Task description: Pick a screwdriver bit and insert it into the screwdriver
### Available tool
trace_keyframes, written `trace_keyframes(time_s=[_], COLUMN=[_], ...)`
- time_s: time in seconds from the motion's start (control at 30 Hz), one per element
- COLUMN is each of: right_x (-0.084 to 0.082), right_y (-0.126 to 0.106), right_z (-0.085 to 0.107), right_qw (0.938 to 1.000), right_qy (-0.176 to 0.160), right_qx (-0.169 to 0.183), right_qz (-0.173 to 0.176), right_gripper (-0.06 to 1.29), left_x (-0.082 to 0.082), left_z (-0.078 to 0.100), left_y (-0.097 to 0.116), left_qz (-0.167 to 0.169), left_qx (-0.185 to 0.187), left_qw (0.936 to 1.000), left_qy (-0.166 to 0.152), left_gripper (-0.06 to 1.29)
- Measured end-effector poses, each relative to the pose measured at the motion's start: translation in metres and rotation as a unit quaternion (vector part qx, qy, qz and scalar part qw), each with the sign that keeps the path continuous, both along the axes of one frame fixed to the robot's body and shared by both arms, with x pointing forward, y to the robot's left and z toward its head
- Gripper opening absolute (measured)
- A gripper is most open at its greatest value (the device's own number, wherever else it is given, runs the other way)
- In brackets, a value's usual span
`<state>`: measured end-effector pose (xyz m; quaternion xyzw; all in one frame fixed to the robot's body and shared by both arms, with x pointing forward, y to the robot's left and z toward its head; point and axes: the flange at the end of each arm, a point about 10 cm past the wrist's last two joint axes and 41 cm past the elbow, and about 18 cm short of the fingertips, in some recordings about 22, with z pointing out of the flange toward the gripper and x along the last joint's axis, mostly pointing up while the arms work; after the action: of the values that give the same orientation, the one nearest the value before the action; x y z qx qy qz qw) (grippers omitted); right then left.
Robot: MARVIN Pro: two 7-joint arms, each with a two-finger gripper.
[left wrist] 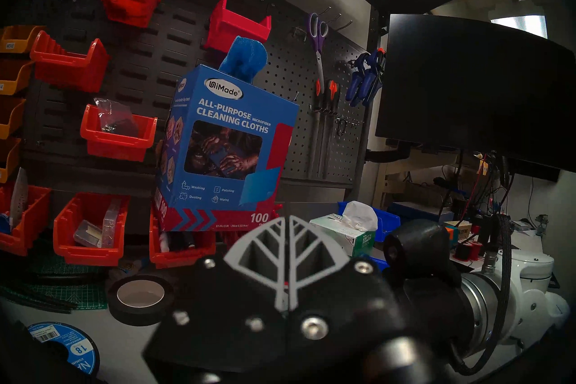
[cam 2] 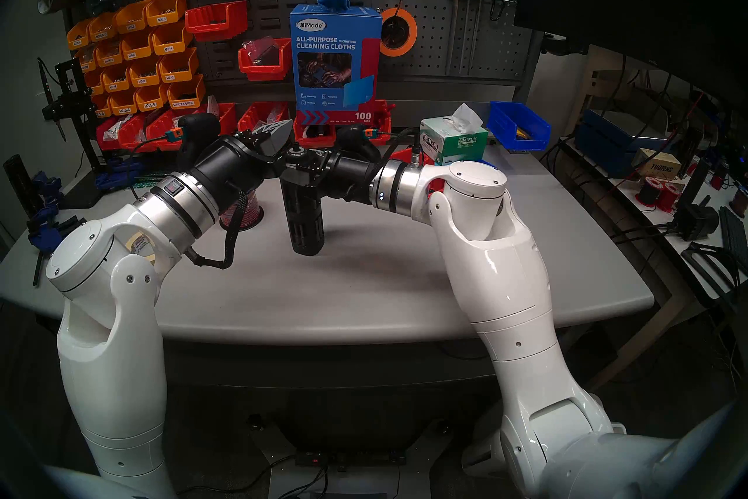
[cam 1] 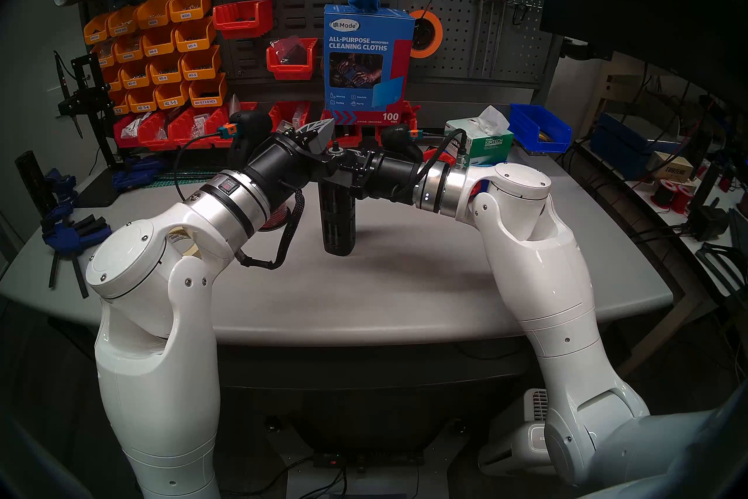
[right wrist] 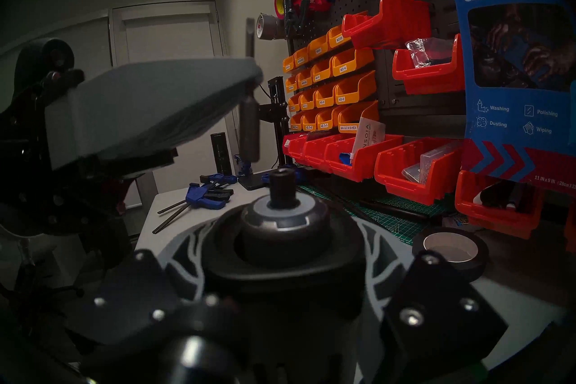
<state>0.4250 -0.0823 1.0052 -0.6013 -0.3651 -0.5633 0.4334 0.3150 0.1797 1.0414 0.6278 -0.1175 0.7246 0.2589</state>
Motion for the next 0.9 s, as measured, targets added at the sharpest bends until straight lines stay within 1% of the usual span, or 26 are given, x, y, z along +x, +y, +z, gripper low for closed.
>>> trace_keyframes(time_s=[0.57,0.9], right_x=[-0.0013,-0.0025], right_y=[-0.0006,-0.0017], right_z=[0.0006,0.0013], right_qw=[0.9999,0.9999], right_qy=[0.004,0.005], right_qx=[0.0,-0.002], right_qz=[0.011,0.013], right_gripper=[0.56,0.56], left_x=[0.0039,0.0037], left_z=[-0.002,-0.0024], left_y=[-0.002,0.002], left_qz=[0.013,0.021], left_qx=[0.006,0.006], left_qw=[0.9999,0.9998], left_qy=[-0.003,-0.005], left_gripper=[-0.02,-0.02])
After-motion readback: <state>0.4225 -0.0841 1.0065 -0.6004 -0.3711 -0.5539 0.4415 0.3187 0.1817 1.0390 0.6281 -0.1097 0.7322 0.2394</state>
